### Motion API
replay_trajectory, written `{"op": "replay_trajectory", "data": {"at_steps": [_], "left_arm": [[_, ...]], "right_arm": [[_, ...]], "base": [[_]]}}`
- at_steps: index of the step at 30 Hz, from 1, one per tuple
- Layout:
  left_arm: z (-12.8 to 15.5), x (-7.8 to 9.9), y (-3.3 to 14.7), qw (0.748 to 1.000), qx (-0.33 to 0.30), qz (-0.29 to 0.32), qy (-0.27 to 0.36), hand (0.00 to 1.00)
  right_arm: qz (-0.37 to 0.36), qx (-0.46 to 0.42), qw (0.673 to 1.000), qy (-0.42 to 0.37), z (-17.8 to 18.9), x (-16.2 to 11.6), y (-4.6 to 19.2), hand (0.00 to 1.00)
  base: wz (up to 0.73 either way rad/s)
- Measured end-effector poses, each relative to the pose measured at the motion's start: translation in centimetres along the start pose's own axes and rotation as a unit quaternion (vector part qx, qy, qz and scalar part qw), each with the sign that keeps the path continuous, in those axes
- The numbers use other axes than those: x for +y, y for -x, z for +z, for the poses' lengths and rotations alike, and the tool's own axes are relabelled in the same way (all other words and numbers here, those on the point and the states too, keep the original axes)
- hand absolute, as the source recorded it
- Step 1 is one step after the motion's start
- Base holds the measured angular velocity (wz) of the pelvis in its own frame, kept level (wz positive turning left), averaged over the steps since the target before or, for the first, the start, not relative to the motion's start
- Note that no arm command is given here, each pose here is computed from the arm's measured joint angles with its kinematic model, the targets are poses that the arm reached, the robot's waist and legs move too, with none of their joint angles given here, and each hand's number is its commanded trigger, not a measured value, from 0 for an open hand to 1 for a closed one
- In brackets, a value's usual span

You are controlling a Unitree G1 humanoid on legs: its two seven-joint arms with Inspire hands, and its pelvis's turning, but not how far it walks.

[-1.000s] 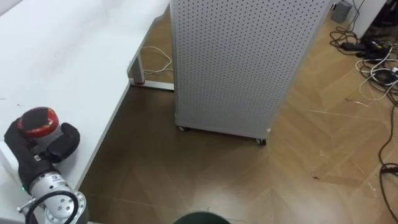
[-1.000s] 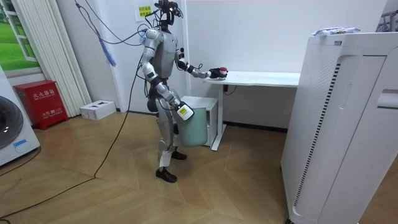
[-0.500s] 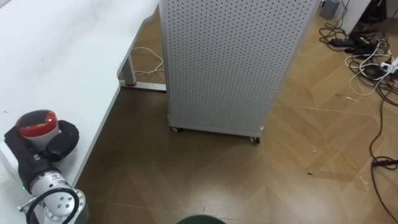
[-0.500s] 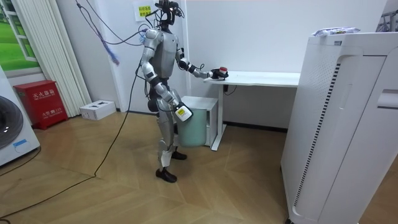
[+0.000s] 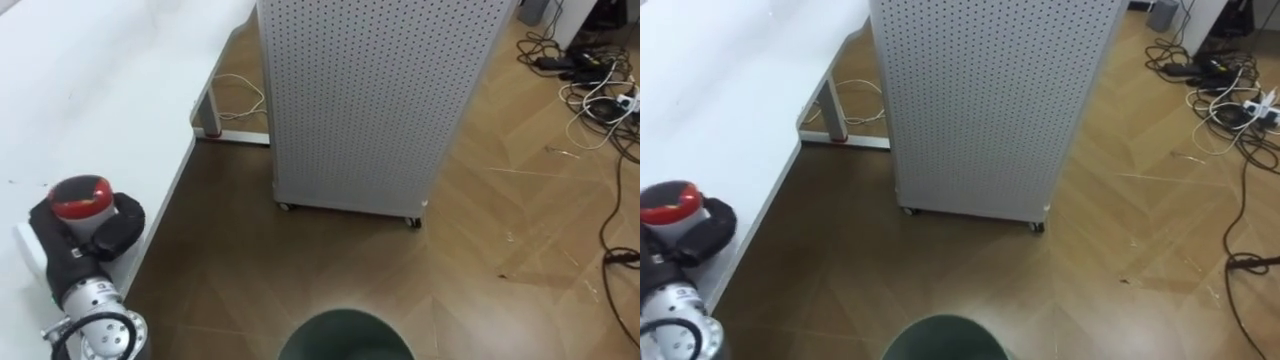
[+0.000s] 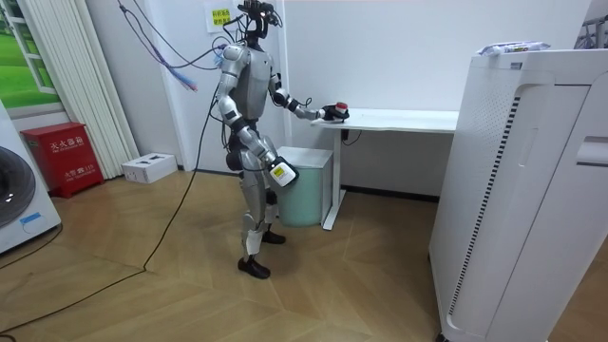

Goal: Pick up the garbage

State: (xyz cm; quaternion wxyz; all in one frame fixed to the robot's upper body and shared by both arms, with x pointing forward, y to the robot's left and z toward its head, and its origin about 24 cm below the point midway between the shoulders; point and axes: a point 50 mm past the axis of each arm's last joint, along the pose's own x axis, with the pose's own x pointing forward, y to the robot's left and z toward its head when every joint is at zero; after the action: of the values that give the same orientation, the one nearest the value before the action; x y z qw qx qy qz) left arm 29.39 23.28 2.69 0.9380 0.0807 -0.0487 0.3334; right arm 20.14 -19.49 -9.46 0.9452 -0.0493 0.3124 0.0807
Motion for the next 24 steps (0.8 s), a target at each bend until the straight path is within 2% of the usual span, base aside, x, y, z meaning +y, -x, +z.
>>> {"op": "replay_trajectory", "data": {"at_steps": [3, 5, 8, 14, 24], "left_arm": [[0.2, -1.8, 1.1, 0.998, -0.017, -0.066, -0.012, 1.0], [0.4, -3.8, 2.7, 0.99, -0.031, -0.138, -0.02, 1.0], [0.3, -5.9, 5.0, 0.976, -0.033, -0.215, -0.013, 1.0], [0.4, -7.1, 6.9, 0.953, -0.054, -0.298, -0.031, 1.0], [-0.4, -8.1, 8.9, 0.929, -0.037, -0.367, -0.031, 1.0]], "right_arm": [[-0.005, -0.012, 1.0, 0.006, 1.1, -0.3, -0.5, 1.0], [-0.007, -0.022, 1.0, -0.008, 1.8, -0.5, -0.8, 1.0], [-0.006, -0.037, 0.999, -0.012, 2.9, -0.5, -1.2, 1.0], [-0.028, -0.06, 0.998, -0.015, 4.3, -0.8, -1.6, 1.0], [-0.032, -0.076, 0.996, -0.017, 5.2, -0.9, -1.8, 1.0]], "base": [[-0.23], [-0.12], [-0.17], [-0.18], [-0.11]]}}
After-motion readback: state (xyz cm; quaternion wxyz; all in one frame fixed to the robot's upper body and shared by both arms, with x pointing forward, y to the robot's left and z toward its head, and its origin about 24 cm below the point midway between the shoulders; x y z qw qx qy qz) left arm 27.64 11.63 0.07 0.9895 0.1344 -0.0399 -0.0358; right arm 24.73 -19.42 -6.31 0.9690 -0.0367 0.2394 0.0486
